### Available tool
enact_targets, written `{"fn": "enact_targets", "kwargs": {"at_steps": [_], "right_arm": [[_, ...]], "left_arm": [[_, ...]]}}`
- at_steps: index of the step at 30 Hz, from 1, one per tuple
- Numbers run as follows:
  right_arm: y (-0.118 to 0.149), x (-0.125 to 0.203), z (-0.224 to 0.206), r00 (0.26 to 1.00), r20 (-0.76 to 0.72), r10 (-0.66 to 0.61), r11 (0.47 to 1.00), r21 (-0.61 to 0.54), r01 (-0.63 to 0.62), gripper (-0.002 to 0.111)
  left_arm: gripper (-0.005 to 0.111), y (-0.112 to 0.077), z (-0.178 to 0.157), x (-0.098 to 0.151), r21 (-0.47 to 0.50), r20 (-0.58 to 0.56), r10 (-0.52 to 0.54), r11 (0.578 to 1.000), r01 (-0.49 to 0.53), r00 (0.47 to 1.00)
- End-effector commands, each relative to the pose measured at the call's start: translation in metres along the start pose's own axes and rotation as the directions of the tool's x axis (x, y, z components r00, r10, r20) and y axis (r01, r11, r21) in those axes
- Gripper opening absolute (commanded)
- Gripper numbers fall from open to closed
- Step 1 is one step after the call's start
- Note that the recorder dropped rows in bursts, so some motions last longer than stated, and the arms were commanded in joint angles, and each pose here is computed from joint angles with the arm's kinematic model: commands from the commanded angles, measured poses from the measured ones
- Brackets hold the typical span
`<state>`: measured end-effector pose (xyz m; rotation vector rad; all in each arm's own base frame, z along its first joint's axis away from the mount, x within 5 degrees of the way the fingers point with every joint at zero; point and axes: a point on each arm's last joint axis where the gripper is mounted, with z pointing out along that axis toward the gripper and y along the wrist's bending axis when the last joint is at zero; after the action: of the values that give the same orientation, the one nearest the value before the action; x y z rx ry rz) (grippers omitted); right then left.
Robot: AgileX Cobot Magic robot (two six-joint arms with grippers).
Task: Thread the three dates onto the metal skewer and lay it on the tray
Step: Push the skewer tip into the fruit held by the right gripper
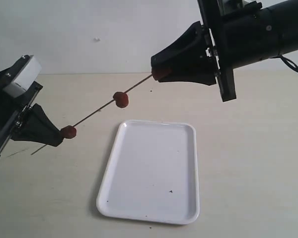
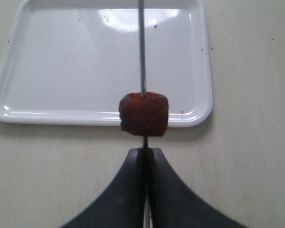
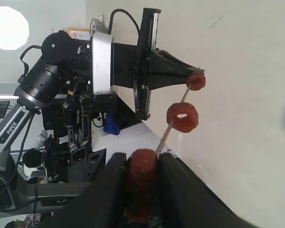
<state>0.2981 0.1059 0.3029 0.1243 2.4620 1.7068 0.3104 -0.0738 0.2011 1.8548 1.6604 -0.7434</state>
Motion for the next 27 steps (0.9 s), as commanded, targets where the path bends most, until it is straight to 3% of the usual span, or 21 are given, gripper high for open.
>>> {"fn": "enact_targets", "kwargs": {"at_steps": [1, 27], "right_arm": [[0.002, 0.002, 0.003, 1.0, -0.008, -0.016, 1.0, -0.011, 0.016, 0.023], [0.002, 0.002, 0.003, 1.0, -0.007, -0.01, 1.0, -0.014, 0.01, 0.023]], "left_arm": [[0.0, 0.002, -0.002, -0.006, -0.025, 0.022, 0.005, 1.0, -0.005, 1.0], [0.0, 0.0, 0.011, -0.023, 0.008, 0.063, 0.03, 0.999, -0.031, 0.998]]}}
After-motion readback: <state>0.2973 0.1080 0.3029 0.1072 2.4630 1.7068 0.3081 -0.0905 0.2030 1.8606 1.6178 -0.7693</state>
